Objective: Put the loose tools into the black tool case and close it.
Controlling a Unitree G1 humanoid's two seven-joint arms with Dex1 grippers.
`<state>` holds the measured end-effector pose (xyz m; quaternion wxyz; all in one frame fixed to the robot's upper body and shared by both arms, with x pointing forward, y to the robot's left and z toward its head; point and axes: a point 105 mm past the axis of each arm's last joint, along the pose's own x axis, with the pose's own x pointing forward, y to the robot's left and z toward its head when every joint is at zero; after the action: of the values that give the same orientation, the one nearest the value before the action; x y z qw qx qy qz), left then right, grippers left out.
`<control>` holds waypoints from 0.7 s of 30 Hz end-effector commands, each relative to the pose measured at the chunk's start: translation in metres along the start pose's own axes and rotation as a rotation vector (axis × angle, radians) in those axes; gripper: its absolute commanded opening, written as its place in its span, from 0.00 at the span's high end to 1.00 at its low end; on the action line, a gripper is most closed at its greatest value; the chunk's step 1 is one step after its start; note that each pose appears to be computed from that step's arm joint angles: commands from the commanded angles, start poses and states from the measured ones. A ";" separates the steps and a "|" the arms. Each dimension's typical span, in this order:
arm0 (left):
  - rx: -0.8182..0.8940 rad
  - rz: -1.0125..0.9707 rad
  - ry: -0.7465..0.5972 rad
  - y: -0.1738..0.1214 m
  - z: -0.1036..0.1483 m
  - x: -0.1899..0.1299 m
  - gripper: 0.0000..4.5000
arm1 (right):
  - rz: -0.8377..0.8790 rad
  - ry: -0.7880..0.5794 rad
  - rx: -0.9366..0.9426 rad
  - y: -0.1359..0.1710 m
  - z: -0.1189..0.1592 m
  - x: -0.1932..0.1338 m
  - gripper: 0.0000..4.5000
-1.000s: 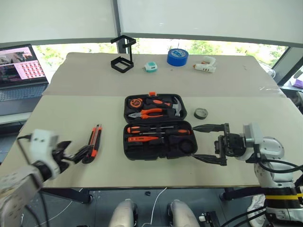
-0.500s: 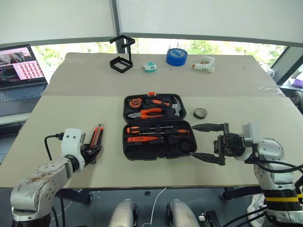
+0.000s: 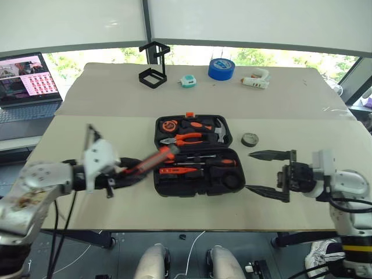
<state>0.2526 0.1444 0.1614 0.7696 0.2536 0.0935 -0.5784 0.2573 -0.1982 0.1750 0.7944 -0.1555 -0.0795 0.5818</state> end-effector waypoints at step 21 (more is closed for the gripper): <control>0.139 -0.241 0.216 0.001 -0.010 0.079 0.62 | -0.047 0.037 0.045 0.016 0.004 -0.008 0.00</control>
<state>0.2837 0.0882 0.1216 0.6728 0.3518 0.1585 -0.6313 0.2412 -0.2007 0.1638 0.8129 -0.1413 -0.0337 0.5639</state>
